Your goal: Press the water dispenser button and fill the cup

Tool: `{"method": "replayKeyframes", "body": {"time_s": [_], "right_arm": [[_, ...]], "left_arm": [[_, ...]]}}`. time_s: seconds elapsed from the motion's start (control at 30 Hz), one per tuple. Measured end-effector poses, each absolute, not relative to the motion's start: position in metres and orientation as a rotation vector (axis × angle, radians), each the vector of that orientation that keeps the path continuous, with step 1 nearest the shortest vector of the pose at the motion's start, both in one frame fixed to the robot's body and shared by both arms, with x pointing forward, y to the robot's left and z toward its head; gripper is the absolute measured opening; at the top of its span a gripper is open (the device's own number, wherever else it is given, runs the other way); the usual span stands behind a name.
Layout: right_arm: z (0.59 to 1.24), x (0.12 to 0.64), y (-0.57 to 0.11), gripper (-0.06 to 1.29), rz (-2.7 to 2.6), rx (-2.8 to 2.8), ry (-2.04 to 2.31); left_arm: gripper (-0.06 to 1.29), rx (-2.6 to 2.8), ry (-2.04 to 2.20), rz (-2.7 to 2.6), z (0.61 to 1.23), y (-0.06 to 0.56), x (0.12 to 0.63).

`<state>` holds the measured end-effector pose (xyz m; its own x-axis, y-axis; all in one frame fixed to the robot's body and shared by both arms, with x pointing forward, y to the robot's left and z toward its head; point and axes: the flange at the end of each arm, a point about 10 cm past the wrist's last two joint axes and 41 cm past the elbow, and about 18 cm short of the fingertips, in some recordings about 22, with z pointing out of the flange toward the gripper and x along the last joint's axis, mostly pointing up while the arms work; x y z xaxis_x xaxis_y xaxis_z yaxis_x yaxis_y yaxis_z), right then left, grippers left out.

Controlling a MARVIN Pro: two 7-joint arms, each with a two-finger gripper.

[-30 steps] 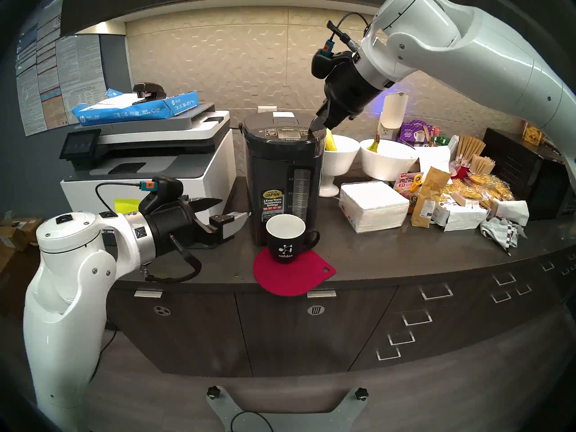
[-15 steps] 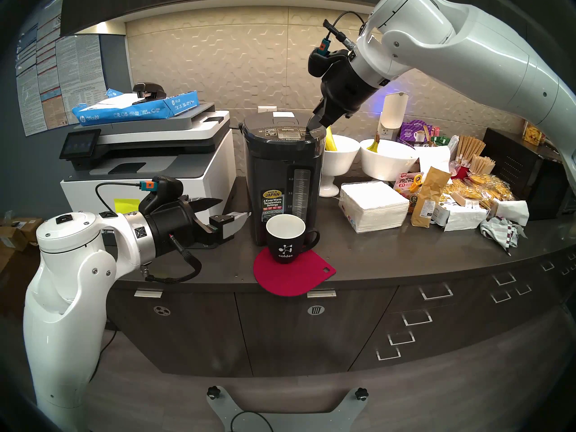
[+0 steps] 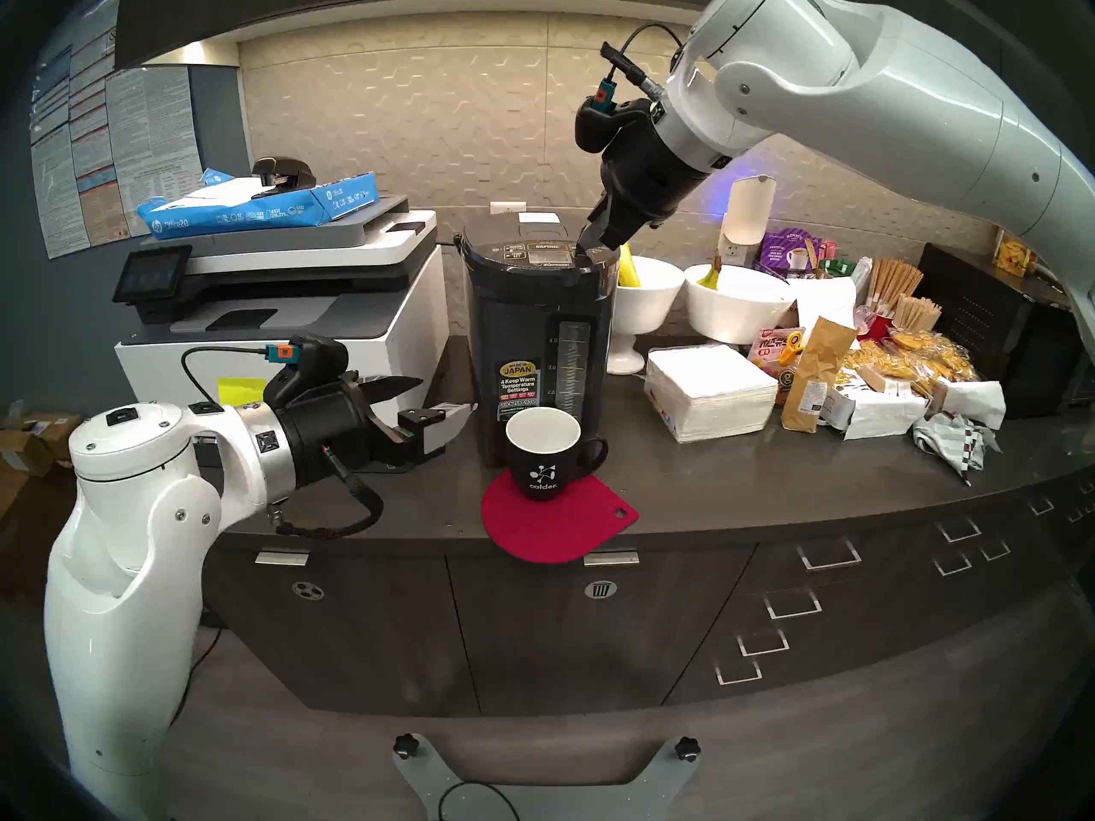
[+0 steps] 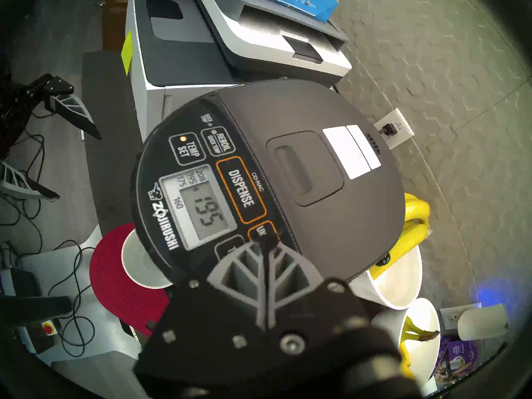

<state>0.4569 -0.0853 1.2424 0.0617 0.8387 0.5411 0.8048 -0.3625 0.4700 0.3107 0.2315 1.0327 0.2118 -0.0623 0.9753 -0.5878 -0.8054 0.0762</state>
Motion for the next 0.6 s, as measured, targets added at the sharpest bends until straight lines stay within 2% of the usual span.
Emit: {"method": "replayKeyframes", "body": {"time_s": [0.6], "right_arm": [[1.242,0.4481,-0.0863,-0.03,1.173,2.281,1.757]], "left_arm": [[1.27,2.059,-0.602,1.626,1.0327,0.2315,0.3107]]}}
